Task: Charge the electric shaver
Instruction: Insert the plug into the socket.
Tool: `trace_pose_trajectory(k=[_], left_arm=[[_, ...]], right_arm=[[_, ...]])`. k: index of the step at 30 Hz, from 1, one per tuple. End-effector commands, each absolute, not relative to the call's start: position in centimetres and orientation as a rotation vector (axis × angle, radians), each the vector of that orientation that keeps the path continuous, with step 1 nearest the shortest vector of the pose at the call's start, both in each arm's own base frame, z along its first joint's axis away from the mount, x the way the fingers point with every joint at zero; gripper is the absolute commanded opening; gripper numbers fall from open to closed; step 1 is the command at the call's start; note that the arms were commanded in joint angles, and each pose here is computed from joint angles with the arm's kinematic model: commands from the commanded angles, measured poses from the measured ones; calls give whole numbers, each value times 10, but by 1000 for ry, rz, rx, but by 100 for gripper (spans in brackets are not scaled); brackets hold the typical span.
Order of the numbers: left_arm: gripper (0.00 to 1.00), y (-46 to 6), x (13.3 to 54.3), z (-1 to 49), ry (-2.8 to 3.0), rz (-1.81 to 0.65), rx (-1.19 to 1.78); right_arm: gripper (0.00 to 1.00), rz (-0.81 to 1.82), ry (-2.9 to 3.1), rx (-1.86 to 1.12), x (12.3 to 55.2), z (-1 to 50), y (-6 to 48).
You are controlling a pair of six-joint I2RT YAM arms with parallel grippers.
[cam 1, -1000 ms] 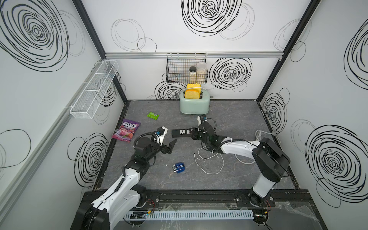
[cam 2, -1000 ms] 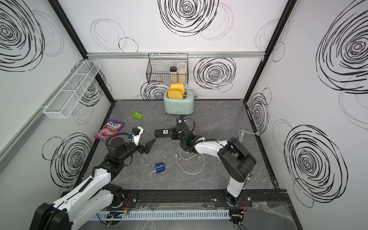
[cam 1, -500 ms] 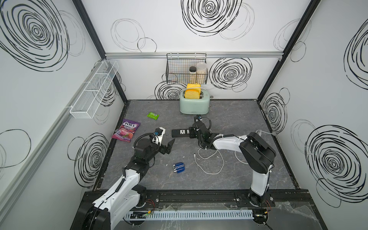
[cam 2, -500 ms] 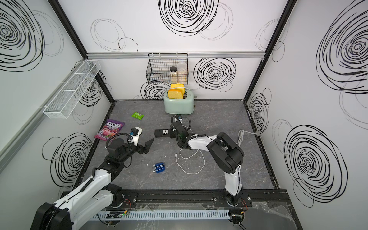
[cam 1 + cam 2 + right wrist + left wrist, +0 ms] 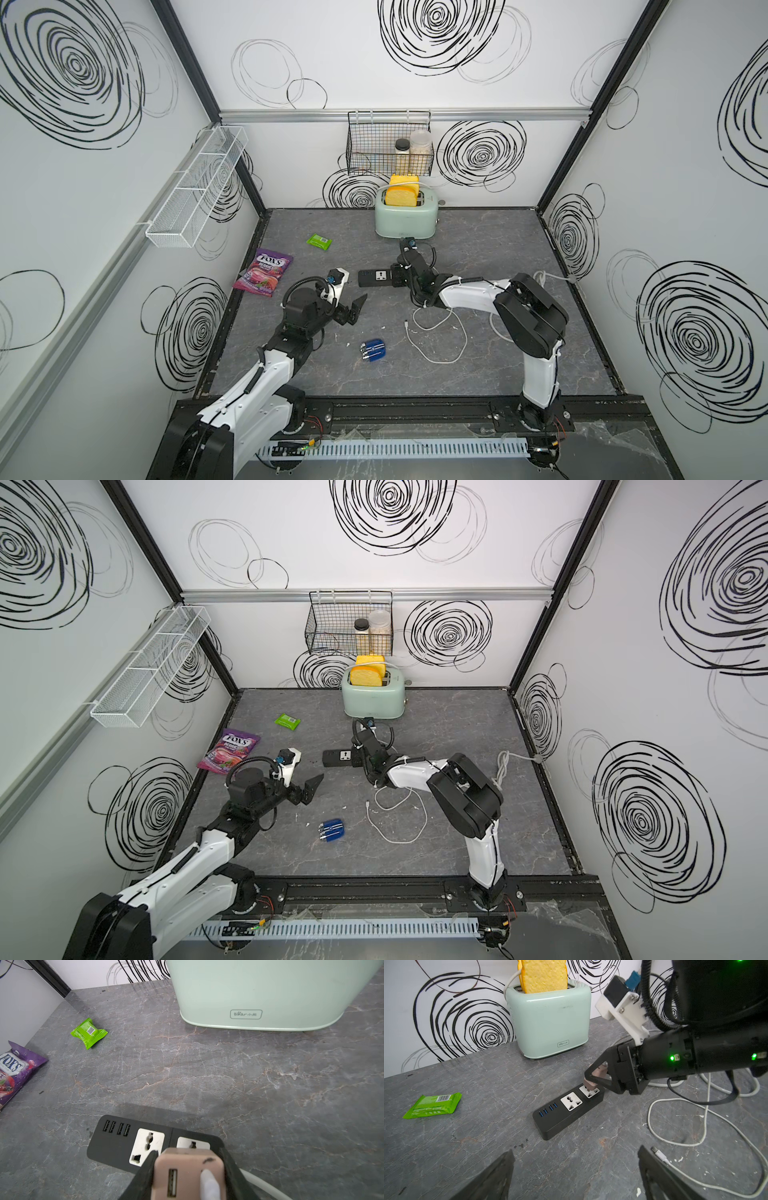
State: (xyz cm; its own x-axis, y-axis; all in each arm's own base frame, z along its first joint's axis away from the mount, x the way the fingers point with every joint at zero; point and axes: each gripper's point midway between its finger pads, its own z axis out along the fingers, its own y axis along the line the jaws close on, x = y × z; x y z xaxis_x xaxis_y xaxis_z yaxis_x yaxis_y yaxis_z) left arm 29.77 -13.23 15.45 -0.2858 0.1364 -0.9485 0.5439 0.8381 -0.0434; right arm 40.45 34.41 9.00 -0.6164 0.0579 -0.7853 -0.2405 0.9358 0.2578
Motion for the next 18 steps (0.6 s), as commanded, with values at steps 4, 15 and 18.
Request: trace_pose_trajectory(k=[4,15,18], left_arm=[[97,-136,303,171,1789,-433,533],[97,-136,303,171,1793,-432,530],[97,-136,303,171,1792,-432,530]], right_arm=[[0,333,2277,-160,398,68,336],[0,329,2268,-188,385,68,335],[0,332,2266,-196,382,69,336]])
